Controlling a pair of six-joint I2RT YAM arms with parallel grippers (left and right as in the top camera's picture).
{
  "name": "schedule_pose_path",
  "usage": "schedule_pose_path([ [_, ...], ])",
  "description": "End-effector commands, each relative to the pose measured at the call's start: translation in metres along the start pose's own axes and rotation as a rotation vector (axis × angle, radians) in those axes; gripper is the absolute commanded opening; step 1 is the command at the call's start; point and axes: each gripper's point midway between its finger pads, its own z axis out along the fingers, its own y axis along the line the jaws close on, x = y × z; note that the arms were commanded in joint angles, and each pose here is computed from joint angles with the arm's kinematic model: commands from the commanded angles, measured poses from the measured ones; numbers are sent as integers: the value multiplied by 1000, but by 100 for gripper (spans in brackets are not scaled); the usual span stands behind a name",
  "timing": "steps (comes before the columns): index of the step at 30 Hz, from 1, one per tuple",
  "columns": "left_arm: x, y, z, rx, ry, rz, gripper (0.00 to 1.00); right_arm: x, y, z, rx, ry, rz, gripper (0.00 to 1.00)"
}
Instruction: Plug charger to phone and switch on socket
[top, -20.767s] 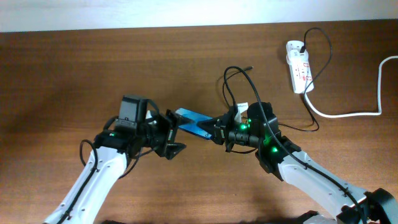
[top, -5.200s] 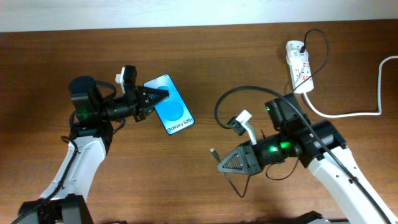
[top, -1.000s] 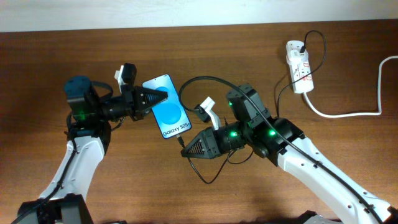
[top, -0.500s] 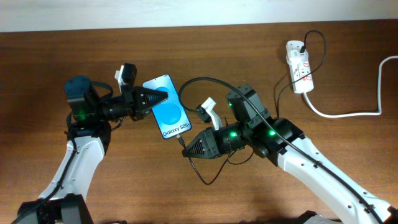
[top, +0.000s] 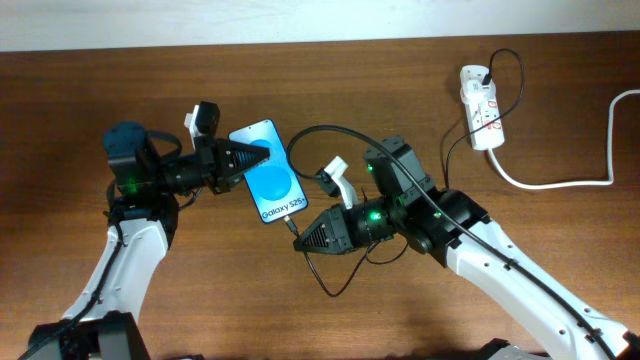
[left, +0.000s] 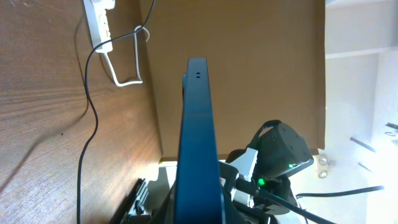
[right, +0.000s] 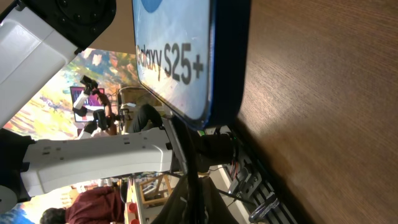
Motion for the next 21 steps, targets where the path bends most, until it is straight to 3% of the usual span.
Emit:
schedule_pose_path([
  [1,15,-11,2,34,94,18,0,-17,-11,-7,47,-67,-15,4],
  [21,6,-8,2,17,45,34,0,-12,2,-3,-9,-37,-47,4],
])
